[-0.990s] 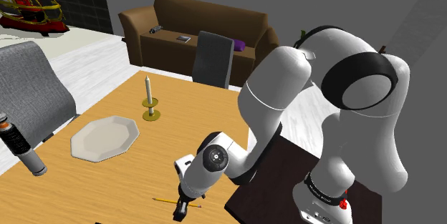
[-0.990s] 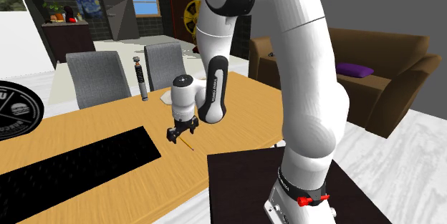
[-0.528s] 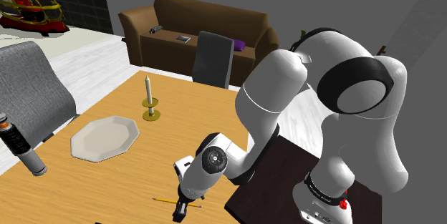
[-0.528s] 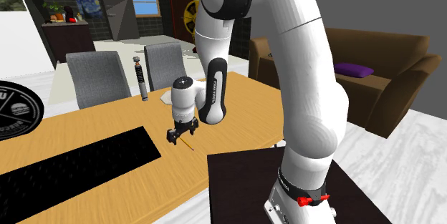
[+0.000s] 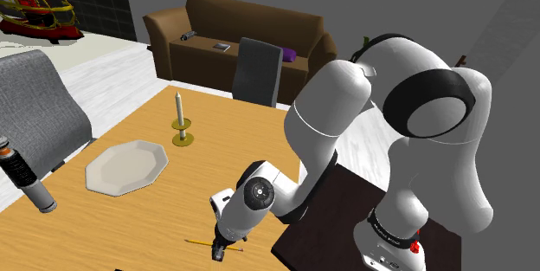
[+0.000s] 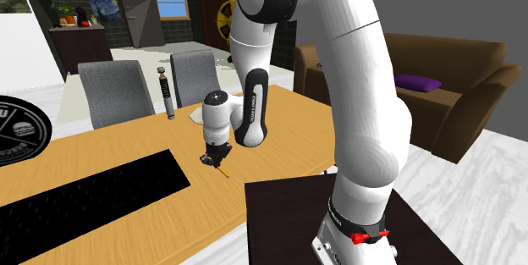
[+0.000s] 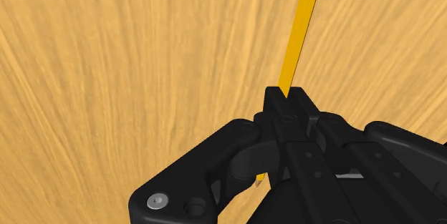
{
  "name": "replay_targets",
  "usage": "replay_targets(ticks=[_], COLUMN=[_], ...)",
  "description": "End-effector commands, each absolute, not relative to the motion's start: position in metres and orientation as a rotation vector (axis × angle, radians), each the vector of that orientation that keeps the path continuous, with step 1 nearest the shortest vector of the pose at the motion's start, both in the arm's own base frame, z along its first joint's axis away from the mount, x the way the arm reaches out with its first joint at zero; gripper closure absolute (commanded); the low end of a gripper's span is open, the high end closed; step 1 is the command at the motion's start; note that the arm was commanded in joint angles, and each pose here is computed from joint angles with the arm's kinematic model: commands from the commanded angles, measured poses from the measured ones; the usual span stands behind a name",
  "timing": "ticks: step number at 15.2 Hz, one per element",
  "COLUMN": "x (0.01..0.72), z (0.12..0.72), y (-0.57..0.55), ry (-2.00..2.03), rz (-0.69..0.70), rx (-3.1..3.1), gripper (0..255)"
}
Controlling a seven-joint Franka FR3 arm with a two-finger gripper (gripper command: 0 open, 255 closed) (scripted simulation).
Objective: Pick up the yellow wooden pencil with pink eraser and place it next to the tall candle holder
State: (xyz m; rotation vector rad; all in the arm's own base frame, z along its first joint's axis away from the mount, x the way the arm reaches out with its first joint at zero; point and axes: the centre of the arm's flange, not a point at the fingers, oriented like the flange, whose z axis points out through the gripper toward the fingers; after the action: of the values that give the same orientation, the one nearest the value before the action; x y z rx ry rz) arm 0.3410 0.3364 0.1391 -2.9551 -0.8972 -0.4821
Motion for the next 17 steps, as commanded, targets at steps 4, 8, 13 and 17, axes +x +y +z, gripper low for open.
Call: replay_targets(ticks=[4,8,13,17], x=[0.341,0.341,0.341,0.341], z=[0.144,0.165,0.192,0.213], y=[0.336,0.336,0.336,0.336], ry=[-0.897,-0.897,-0.897,-0.897], rz=[-0.482,-0.482,-0.482,-0.482], rx=[-2.955,-2.955,-2.955,-2.955], gripper=[255,255,255,255])
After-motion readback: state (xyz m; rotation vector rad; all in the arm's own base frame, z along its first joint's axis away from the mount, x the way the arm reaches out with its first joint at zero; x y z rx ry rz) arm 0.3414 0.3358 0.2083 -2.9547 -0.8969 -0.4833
